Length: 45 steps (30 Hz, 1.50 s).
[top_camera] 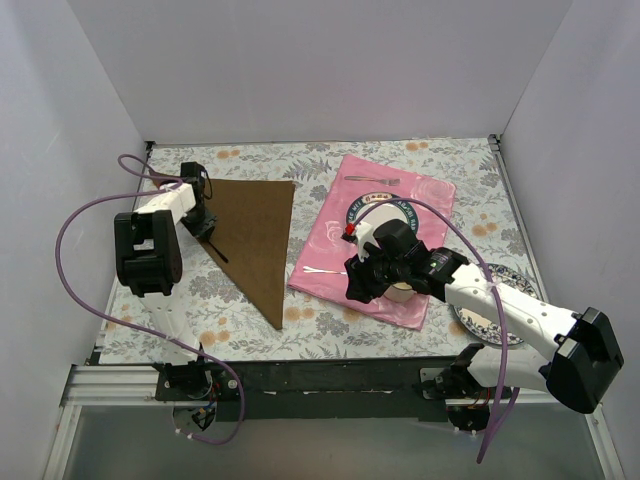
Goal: Fold the napkin, place the utensils inside, and roll it up
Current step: Place the utensil onto the napkin
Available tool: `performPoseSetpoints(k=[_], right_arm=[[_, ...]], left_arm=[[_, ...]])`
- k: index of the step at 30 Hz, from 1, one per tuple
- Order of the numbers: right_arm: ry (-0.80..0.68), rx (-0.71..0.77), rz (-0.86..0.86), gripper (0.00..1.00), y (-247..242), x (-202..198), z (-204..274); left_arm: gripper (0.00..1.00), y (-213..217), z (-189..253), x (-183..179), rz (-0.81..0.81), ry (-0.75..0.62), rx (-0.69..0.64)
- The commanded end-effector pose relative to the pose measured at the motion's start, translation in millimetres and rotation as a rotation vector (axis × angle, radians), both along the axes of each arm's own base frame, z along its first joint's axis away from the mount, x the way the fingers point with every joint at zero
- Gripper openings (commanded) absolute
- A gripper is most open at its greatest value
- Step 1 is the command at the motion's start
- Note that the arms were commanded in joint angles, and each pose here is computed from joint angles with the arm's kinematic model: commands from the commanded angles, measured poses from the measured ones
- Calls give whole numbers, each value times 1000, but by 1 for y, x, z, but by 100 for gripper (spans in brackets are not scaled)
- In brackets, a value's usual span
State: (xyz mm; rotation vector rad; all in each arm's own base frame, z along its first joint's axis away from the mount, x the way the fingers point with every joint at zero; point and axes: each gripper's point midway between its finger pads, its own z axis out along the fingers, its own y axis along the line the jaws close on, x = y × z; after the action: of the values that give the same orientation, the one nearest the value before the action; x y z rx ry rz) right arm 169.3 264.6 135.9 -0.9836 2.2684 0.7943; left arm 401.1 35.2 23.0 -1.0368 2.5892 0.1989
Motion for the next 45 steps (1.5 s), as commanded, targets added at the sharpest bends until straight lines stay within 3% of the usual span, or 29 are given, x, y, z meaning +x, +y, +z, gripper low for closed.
performPoseSetpoints(k=[1, 30, 37, 38, 41, 45], right_arm=[[-35, 49, 7, 50, 9, 8, 16], [-16, 48, 7, 50, 10, 6, 12], [-9, 50, 12, 50, 12, 6, 11], [-10, 49, 9, 50, 11, 7, 12], [-8, 48, 8, 50, 12, 7, 11], [9, 46, 8, 50, 14, 7, 7]], left_arm=[[0, -8, 13, 7, -16, -52, -16], [1, -3, 21, 5, -66, -47, 56], [48, 5, 55, 12, -79, -120, 103], [62, 5, 64, 16, -83, -149, 107], [73, 14, 103, 31, -91, -266, 154], [70, 49, 117, 61, -48, -415, 92]])
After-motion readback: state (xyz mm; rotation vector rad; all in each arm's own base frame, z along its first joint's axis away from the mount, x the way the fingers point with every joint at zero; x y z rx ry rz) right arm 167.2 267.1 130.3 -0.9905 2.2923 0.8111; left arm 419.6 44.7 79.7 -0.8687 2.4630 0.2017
